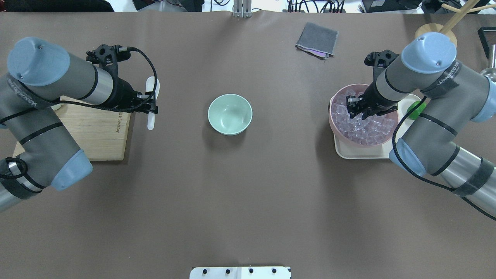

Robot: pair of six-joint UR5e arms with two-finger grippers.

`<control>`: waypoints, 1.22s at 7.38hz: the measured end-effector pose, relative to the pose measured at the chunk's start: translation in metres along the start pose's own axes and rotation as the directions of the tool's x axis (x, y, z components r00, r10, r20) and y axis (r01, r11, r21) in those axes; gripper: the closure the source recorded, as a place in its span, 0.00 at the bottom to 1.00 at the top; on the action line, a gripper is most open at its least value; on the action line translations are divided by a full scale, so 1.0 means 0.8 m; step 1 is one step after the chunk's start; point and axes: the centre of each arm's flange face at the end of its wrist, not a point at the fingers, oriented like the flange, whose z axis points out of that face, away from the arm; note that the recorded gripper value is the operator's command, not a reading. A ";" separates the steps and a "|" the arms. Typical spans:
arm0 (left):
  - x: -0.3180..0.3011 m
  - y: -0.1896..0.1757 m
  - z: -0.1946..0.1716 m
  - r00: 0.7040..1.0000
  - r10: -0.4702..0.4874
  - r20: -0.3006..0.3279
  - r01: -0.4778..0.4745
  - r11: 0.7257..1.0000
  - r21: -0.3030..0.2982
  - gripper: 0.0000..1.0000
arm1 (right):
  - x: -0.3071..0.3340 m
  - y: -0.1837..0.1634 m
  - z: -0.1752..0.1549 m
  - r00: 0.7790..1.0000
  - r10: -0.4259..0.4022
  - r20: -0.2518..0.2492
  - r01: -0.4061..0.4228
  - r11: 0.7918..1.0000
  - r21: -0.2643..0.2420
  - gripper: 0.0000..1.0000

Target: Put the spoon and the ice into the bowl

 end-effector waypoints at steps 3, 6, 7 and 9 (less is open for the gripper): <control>0.009 0.003 0.003 1.000 0.006 -0.005 -0.006 1.000 -0.006 1.00 | -0.007 -0.003 -0.025 1.000 0.006 0.009 -0.006 1.000 0.015 1.00; 0.112 0.031 0.029 1.000 -0.021 -0.013 0.020 0.999 -0.037 1.00 | -0.035 0.006 -0.065 0.997 0.055 0.047 -0.057 0.998 0.033 1.00; 0.148 0.041 0.047 1.000 -0.023 -0.003 0.023 0.999 -0.035 1.00 | -0.048 0.006 -0.075 0.995 0.074 0.064 -0.076 0.996 0.039 1.00; 0.204 0.042 0.083 0.999 -0.044 0.010 0.044 0.999 -0.029 1.00 | -0.060 0.005 -0.083 0.993 0.089 0.078 -0.093 0.995 0.044 1.00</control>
